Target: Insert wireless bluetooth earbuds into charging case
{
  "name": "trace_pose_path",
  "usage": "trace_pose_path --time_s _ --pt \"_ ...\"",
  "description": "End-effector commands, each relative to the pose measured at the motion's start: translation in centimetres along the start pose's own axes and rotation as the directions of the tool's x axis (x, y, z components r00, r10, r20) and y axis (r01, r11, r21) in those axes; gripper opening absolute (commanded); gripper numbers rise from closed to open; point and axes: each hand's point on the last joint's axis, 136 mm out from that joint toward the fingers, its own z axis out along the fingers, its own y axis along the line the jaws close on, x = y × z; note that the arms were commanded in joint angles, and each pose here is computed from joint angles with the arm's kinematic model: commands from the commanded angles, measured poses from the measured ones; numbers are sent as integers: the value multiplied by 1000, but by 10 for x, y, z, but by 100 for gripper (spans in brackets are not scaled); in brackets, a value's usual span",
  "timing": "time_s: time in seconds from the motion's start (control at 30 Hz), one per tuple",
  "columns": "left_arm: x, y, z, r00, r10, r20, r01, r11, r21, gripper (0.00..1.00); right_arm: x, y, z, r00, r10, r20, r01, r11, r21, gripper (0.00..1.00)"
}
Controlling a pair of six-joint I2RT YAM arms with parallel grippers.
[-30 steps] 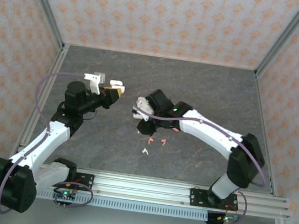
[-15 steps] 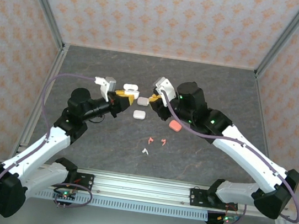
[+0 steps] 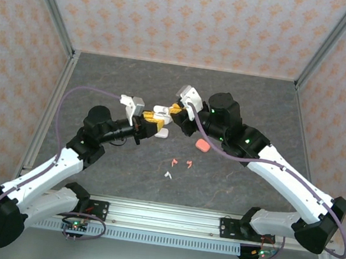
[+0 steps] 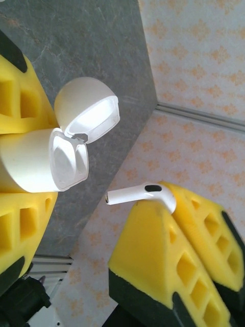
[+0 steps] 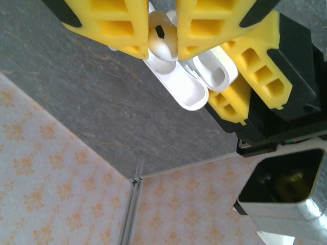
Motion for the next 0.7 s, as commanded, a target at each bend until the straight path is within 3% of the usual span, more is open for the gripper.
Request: trace_pose_path --time_s 0.0,0.23,0.67 --pt "-18 -15 3 996 83 30 -85 995 51 0 -29 8 -7 995 -38 92 41 998 -38 15" --pt "-17 -19 4 995 97 24 -98 993 65 0 -15 24 3 998 -37 54 42 994 -100 15" --pt "-16 -22 4 994 106 10 -106 992 75 0 -18 14 4 998 -34 50 36 999 -34 15"
